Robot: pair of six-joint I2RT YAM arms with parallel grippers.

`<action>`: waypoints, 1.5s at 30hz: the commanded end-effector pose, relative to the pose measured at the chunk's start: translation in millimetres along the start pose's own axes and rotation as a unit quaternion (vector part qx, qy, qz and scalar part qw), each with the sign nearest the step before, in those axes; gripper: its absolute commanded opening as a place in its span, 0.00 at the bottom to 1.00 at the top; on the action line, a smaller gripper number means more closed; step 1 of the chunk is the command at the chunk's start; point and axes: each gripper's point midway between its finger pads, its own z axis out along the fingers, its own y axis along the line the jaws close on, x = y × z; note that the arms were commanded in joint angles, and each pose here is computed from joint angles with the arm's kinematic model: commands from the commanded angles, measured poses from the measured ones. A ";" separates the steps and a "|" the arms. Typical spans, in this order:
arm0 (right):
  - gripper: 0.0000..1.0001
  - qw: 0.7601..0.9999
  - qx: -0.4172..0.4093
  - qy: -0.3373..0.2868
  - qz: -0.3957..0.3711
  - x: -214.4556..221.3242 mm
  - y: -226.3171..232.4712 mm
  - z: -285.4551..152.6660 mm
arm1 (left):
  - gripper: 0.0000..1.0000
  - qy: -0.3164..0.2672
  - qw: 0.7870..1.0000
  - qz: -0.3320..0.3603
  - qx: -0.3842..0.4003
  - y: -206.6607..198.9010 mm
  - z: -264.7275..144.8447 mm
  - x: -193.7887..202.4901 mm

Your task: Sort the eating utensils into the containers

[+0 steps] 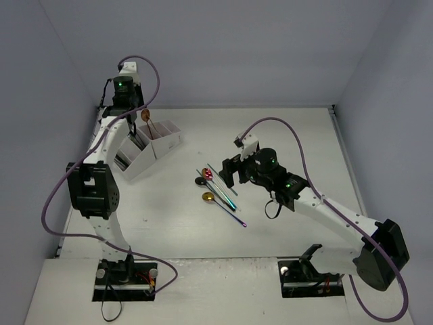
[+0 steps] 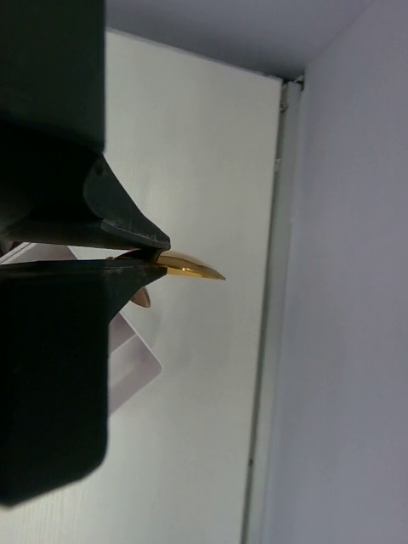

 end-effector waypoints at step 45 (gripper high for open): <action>0.91 0.999 0.012 0.042 0.020 37.7 -4.5 9.3 | 0.00 -0.046 0.998 0.034 0.020 -4.3 -19.8 -18.7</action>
